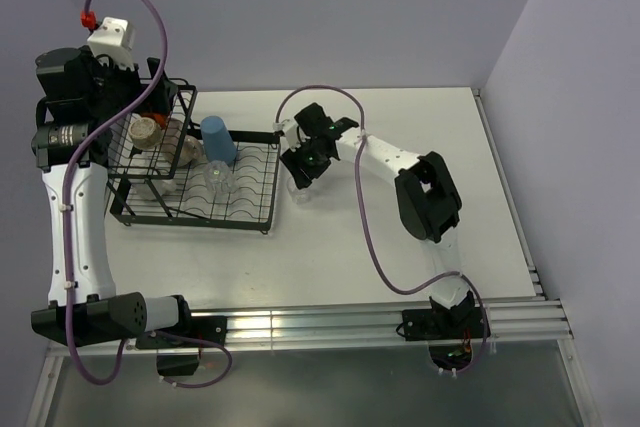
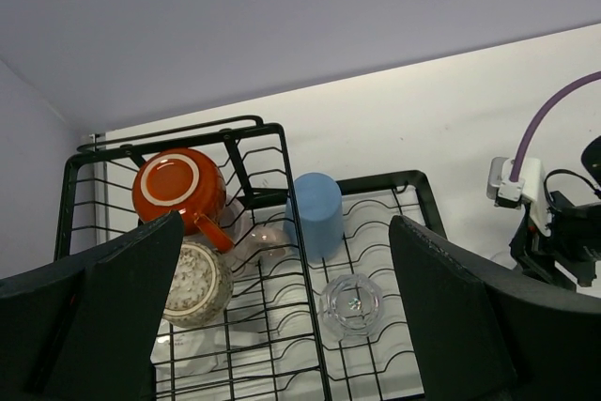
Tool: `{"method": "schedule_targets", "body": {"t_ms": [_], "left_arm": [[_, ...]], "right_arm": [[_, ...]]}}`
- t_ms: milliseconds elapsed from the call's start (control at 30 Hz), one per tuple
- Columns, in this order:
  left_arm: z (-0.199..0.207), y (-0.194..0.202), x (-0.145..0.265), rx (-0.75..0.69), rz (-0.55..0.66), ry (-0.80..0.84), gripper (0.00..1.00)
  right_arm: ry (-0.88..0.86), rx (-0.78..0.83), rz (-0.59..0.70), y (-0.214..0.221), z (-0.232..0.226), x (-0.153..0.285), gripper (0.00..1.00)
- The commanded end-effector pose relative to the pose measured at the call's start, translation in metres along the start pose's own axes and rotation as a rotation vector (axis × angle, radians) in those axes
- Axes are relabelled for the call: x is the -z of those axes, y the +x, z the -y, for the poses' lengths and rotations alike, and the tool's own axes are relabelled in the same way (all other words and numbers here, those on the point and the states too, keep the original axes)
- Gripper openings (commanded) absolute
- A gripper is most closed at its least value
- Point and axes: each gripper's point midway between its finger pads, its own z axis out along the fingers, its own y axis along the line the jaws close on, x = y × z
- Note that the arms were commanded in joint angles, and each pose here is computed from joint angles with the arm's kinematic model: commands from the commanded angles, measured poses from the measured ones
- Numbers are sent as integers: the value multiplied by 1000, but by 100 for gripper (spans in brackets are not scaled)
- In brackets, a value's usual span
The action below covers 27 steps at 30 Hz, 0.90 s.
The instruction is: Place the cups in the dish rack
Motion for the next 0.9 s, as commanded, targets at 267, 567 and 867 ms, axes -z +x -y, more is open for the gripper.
{"method": "schedule_targets", "body": {"t_ms": [267,567,867], "left_arm": [[8,-10,12,-13,43,14,99],[44,-15,25,26,48,188,99],[91,-23,45,233,23,423,99]], "right_arm": [[87,4,140,-33,11,18,10],[312,200,528,-98,16,158,0],[530,529,984,-143,-26,298,0]]}}
